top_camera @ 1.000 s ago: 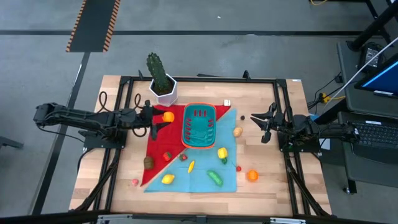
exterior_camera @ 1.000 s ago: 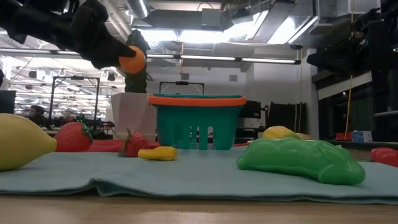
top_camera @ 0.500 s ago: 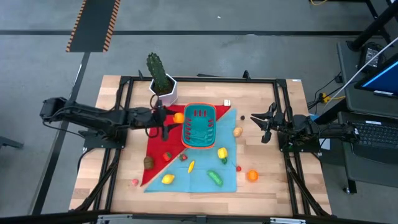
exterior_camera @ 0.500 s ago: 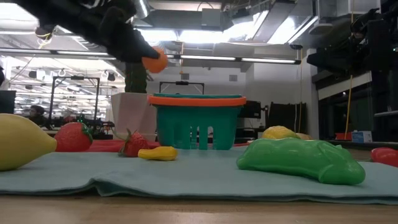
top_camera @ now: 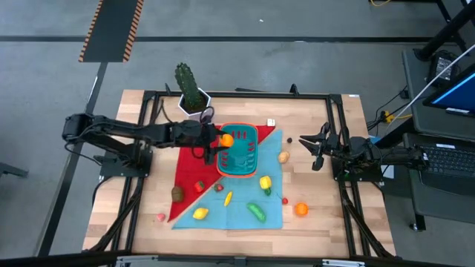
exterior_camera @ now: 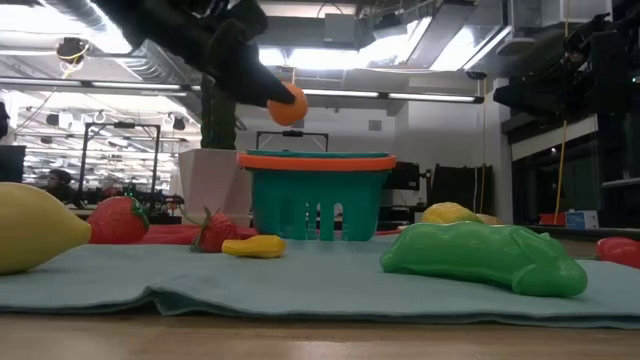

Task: Pick and placing Produce into tupperware
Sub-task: Put the orange into the basket

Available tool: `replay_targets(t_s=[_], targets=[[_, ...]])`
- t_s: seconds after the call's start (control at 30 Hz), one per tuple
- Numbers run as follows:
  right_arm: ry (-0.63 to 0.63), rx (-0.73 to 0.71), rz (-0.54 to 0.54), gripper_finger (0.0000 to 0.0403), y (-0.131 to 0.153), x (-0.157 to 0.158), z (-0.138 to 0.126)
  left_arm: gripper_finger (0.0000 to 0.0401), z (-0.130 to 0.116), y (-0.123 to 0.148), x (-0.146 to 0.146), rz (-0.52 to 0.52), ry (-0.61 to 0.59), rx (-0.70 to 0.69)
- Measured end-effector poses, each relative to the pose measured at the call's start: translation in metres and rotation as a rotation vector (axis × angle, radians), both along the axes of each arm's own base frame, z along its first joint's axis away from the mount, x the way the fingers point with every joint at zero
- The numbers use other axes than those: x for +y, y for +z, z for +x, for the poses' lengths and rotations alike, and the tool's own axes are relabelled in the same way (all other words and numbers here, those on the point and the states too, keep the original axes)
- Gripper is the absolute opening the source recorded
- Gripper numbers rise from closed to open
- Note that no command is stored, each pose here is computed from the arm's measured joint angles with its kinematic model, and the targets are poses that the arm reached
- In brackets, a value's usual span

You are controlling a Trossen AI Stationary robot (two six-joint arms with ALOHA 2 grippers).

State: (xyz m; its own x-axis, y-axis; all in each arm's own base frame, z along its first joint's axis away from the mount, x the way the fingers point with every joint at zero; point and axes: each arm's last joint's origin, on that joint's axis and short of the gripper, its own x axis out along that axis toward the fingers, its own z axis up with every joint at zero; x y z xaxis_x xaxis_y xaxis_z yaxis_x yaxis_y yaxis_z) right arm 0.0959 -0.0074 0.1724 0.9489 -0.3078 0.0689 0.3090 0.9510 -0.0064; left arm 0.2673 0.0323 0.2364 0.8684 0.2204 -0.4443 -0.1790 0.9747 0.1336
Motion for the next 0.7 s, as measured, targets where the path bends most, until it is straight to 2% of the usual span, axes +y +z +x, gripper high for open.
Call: replay_targets(t_s=[0.17,0.57,0.7], targets=[[0.0,-0.001,0.002,0.0073,0.0,0.0,0.0,0.0234,0.009,0.006,0.008,-0.009,0.023,0.093],[0.001,-0.001,0.003,0.0073,0.0,0.0,0.0,0.0234,0.034,0.016,0.013,-0.052,-0.036,0.314],[0.001,0.001,0.003,0.0073,0.0,0.0,0.0,0.0234,0.041,0.021,0.014,-0.033,-0.052,0.333]])
